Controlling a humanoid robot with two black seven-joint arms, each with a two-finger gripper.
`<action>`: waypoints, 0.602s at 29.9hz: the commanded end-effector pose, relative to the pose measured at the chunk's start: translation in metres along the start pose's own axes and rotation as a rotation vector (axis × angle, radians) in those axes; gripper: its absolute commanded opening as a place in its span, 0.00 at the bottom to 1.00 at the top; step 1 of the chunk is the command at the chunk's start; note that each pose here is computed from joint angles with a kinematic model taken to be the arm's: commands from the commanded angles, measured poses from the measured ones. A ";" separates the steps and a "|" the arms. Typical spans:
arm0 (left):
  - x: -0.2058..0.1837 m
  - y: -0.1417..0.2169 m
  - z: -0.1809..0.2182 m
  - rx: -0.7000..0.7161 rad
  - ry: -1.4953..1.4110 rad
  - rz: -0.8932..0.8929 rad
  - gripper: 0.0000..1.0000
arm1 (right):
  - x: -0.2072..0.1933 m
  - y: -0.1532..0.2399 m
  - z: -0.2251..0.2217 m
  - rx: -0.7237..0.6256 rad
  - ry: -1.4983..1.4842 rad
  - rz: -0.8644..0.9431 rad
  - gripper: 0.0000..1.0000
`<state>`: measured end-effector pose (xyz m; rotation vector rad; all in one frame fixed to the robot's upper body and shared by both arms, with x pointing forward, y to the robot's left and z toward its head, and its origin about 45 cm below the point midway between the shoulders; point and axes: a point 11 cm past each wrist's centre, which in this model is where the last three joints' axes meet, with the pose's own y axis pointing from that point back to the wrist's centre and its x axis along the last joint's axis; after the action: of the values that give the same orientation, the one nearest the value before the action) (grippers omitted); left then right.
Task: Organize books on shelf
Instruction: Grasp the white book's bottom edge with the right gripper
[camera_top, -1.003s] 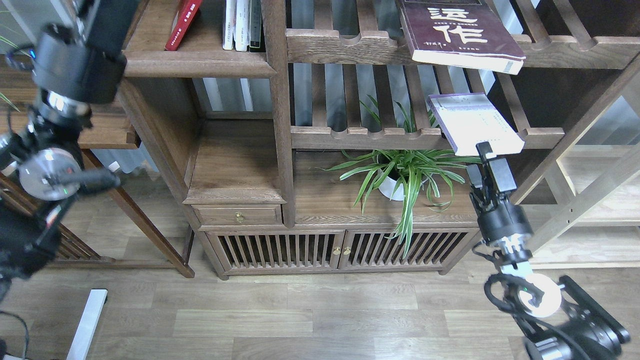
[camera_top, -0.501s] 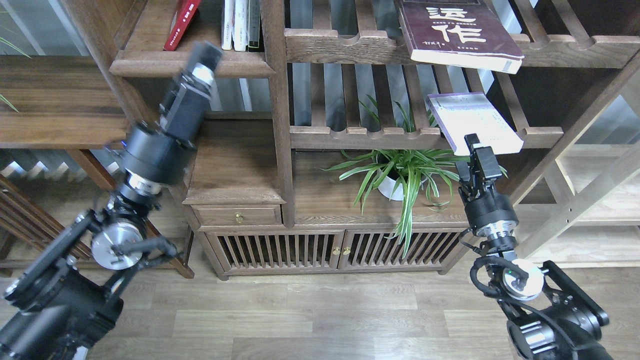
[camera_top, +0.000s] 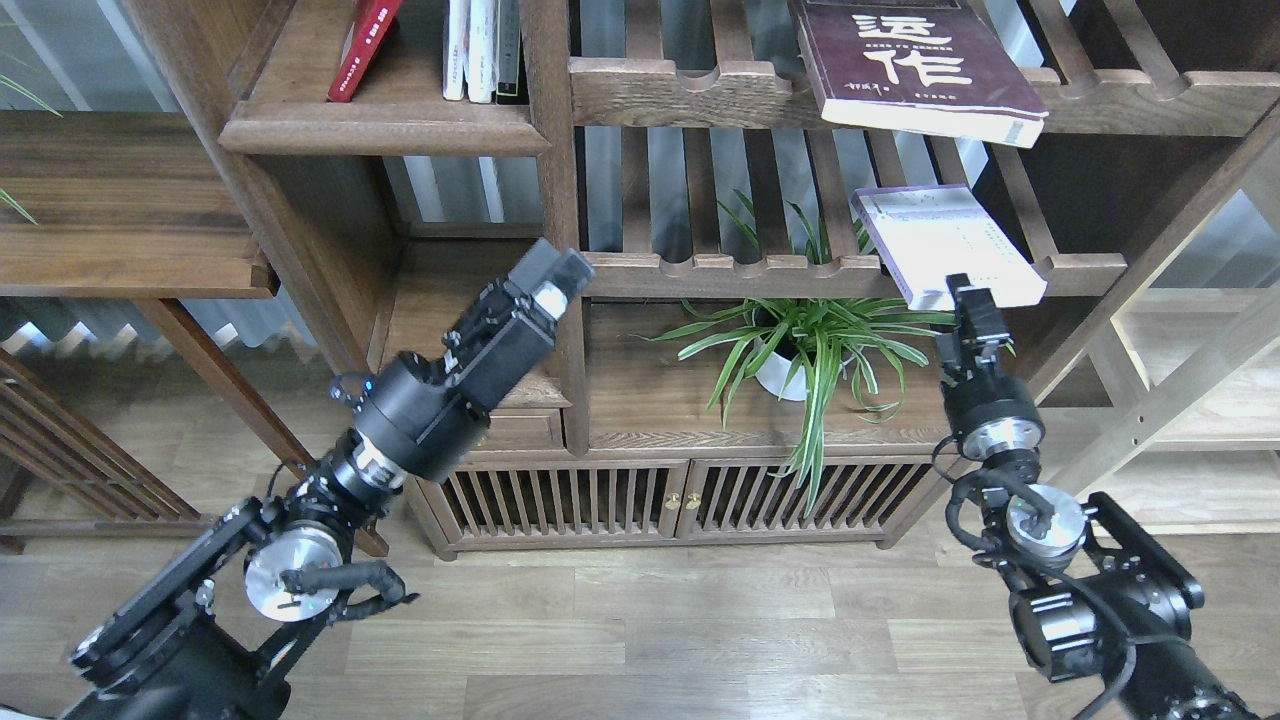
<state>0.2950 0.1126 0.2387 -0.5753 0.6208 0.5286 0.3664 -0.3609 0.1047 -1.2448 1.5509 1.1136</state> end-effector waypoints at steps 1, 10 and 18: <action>0.001 0.005 -0.009 0.040 0.013 0.013 0.97 | 0.000 -0.005 -0.004 0.012 -0.001 0.027 0.97; -0.002 0.003 -0.013 0.061 0.019 0.004 0.97 | -0.008 -0.019 -0.002 -0.006 -0.005 0.058 0.95; -0.001 0.009 -0.022 0.073 0.037 0.017 0.98 | -0.008 -0.031 0.002 -0.033 0.001 0.117 0.91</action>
<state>0.2825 0.1072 0.2234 -0.5150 0.6699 0.5144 0.3937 -0.3582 0.1095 -1.1976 1.6048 1.1984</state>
